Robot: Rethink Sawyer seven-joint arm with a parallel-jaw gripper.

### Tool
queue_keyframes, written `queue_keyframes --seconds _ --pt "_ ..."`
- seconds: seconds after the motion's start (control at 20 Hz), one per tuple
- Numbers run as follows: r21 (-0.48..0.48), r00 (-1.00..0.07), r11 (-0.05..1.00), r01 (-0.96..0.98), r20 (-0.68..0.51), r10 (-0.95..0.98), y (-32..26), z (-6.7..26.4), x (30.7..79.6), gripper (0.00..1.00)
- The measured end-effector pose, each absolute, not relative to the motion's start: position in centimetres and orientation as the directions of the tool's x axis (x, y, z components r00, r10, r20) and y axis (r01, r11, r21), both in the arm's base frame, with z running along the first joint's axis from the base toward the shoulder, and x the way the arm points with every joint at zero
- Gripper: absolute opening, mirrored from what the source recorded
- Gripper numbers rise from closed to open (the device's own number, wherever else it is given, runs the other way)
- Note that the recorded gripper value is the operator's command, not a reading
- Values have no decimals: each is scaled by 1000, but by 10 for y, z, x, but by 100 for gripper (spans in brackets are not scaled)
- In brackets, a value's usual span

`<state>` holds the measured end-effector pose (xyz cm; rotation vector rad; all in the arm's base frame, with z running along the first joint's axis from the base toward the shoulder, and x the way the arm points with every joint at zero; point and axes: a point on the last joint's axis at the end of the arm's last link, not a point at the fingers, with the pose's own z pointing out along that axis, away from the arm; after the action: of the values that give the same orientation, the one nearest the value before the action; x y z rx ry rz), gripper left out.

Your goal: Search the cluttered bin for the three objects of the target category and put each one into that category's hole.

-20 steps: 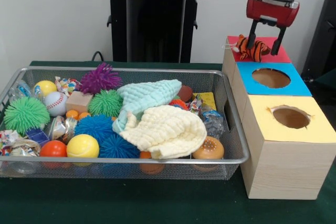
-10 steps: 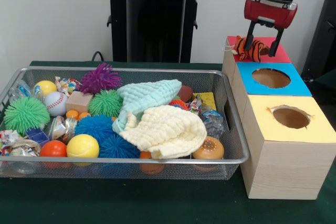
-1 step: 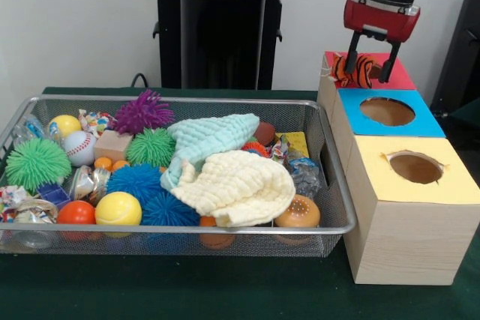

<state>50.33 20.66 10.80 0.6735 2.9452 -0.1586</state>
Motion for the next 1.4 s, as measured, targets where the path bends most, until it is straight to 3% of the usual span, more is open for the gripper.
queue_keyframes --seconds 0.65,1.4 --pt "-75 -884 885 460 -135 448 196 108 507 100" --pt "-62 -822 826 560 -170 544 135 115 526 100"
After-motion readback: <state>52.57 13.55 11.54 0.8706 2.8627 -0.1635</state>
